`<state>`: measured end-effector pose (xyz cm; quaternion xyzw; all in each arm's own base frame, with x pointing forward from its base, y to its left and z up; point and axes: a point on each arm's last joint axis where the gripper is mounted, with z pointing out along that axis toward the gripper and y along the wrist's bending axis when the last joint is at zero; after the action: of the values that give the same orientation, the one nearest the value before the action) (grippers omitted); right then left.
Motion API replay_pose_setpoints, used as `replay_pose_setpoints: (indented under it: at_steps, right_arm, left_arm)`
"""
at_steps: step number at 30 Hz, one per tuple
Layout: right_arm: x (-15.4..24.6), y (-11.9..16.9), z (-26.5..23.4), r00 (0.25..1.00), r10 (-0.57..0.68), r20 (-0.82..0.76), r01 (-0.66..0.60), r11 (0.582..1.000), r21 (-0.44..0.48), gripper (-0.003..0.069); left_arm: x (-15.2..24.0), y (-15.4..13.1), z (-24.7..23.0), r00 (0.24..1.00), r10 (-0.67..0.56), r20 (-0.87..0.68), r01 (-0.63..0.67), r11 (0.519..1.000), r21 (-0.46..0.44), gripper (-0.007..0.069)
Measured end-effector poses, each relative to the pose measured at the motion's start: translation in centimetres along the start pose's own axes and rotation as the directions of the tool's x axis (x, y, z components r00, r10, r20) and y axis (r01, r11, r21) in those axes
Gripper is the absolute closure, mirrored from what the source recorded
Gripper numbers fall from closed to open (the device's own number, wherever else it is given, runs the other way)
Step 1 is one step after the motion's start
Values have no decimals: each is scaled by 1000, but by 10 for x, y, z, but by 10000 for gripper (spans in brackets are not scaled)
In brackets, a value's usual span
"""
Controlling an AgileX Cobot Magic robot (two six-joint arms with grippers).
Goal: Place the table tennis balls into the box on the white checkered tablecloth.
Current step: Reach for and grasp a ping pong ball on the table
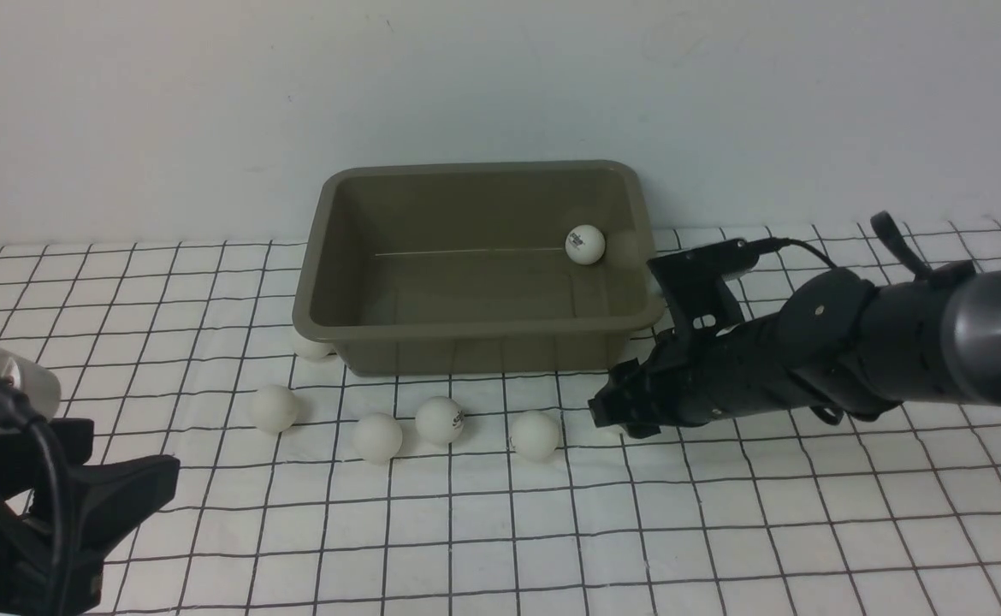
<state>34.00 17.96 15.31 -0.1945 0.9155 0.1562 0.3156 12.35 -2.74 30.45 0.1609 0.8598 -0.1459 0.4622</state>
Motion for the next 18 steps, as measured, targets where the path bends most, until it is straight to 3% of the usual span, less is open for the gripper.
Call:
replay_pose_setpoints:
  at_steps: [6,18]
  right_arm:
    - [0,0,0,1000,-10,1,10,1000,-1,217]
    - [7,-2,10,1000,-17,-26,18,1000,2,213]
  left_arm:
    - [0,0,0,1000,0,0,0,1000,0,175]
    - [0,0,0,1000,0,0,0,1000,0,175]
